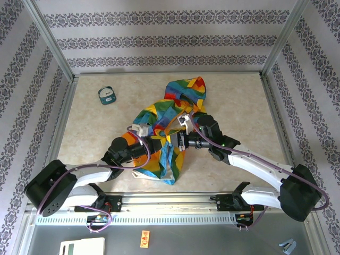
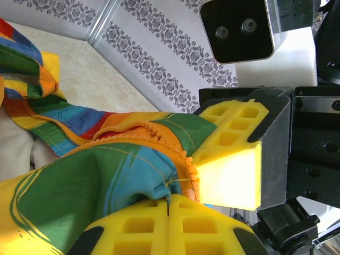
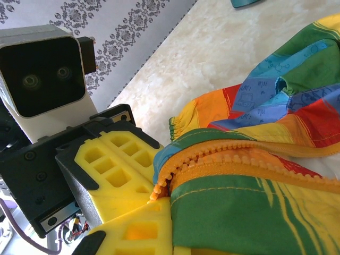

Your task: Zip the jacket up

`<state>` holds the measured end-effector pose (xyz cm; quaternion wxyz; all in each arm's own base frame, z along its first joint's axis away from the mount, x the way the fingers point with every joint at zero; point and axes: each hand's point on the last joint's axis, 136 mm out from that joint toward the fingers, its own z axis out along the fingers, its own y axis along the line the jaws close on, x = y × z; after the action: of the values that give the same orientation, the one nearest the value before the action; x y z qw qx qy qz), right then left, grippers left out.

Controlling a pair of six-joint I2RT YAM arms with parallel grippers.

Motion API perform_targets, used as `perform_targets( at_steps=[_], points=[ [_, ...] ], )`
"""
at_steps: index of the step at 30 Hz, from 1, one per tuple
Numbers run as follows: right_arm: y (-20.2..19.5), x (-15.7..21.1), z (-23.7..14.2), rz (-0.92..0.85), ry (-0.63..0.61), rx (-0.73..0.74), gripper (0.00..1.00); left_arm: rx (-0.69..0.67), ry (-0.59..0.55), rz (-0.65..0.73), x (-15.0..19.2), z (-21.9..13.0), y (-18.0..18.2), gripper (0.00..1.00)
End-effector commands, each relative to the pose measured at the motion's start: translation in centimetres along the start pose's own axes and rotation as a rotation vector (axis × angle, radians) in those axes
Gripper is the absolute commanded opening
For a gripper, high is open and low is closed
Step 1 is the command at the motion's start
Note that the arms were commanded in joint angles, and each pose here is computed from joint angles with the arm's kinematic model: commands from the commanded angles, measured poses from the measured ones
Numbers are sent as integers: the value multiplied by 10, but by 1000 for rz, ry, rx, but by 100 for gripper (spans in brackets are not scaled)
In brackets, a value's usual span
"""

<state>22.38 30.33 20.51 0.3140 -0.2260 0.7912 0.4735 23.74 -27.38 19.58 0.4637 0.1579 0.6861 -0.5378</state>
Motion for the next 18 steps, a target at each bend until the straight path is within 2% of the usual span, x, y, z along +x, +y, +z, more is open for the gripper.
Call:
perform_targets(
  at_steps=[1,8,18],
  points=[
    [20,-21,-4,-63,-72,-79,0,94,-43,21,-7,-3,-18,0],
    [17,-16,-7,-54,-64,-82,0,97,-60,27,-6,-9,-19,0],
    [21,-14,-19,-60,-58,-109,0,29,-64,55,-6,-24,-15,0]
  ],
)
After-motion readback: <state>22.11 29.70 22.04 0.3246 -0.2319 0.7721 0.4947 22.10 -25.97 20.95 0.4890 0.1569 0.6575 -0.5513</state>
